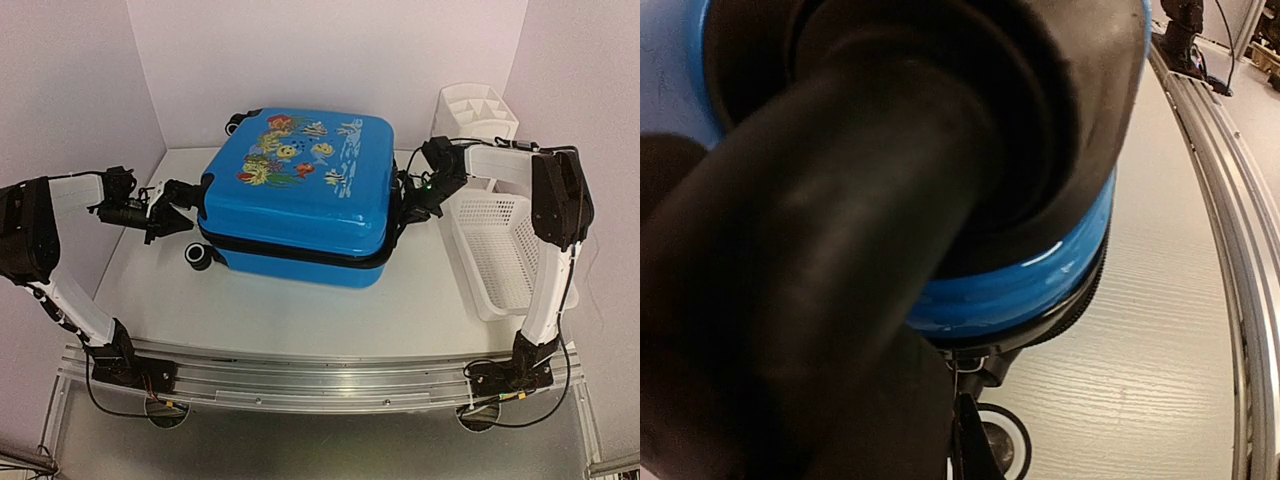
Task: Open, take out, and arrange the luggage
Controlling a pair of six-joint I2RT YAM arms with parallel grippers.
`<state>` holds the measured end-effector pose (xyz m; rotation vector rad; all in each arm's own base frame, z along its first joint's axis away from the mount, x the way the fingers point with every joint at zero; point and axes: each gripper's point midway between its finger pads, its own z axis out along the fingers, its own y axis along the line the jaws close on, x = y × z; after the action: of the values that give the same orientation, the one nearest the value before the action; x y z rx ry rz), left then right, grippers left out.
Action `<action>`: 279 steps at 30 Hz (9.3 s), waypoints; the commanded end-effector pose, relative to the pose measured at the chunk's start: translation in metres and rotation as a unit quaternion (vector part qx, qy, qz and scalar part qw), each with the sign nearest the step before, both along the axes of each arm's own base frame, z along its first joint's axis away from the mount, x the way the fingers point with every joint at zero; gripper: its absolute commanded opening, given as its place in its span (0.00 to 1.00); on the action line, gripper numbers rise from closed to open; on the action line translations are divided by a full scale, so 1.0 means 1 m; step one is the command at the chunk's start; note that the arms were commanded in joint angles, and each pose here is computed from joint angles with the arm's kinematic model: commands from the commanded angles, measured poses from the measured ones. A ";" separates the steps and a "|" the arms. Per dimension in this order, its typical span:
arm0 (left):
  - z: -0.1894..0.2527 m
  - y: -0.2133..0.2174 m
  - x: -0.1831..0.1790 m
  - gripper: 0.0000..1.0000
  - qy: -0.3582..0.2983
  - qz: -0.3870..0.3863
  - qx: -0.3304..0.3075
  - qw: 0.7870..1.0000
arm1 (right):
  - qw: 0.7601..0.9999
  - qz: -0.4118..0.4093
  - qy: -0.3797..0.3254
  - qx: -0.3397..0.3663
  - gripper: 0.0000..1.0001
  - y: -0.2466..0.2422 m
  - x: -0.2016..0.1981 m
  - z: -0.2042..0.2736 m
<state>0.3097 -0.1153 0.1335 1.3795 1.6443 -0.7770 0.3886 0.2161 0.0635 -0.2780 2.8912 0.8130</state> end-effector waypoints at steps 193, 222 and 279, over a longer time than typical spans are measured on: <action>0.085 -0.150 -0.101 0.00 -0.115 -0.007 -0.114 0.987 | 0.907 0.253 -0.316 0.115 0.77 0.307 -0.099 0.230; 0.092 -0.143 -0.097 0.00 -0.301 -0.034 -0.099 0.948 | 0.779 0.475 -0.377 0.163 0.89 0.356 -0.143 0.174; 0.124 -0.136 -0.083 0.00 -0.567 -0.031 -0.044 0.822 | 0.706 0.505 -0.474 -0.147 0.70 0.363 -0.114 0.075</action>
<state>0.2260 -0.2402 0.1498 1.5969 0.9494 -0.1083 0.2530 0.5734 0.1916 -1.7662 1.6241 0.2085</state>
